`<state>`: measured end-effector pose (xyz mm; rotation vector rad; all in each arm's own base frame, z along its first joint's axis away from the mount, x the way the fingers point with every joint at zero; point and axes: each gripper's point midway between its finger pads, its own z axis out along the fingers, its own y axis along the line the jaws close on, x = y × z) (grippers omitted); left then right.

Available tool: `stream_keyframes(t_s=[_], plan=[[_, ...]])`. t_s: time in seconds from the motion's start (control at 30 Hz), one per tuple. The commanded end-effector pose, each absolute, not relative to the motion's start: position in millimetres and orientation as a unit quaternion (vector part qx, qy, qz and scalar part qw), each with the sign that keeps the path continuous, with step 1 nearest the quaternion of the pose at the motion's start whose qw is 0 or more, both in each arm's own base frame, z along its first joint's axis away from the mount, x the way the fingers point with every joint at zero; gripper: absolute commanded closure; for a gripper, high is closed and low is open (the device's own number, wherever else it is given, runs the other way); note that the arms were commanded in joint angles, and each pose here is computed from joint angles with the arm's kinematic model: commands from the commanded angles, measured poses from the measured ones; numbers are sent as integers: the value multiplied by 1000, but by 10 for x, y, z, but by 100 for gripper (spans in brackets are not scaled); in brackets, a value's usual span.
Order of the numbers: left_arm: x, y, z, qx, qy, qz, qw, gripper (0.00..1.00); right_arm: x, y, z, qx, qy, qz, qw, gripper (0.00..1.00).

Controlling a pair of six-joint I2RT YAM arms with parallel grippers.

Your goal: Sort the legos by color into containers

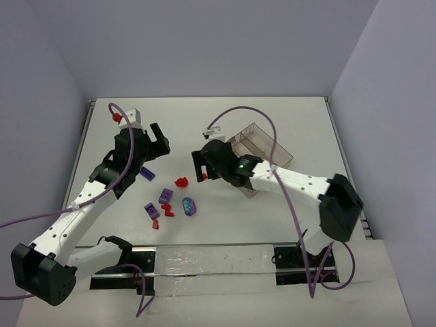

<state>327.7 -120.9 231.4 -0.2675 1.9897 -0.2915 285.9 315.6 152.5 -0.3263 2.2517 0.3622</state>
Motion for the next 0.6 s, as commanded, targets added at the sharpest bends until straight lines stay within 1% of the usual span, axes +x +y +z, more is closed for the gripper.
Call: stream_keyframes(t_s=[0.0, 0.07, 0.2, 0.37, 0.57], plan=[[3273, -1152, 2437, -126, 825, -114, 539, 1, 2990, 3448, 1315, -111, 907, 133, 384, 9], [3271, -1151, 2427, -126, 827, -112, 536, 1, 3015, 3504, 1145, -99, 918, 119, 365, 11], [3256, -1153, 2416, -126, 827, -115, 536, 1, 3059, 3586, 850, -83, 930, 103, 344, 20], [3250, -1157, 2410, -122, 827, -116, 536, 1, 3123, 3644, 651, -74, 938, 85, 328, 20], [3255, -1151, 2424, -118, 827, -113, 537, 1, 3181, 3632, 459, -65, 944, 65, 317, 26]])
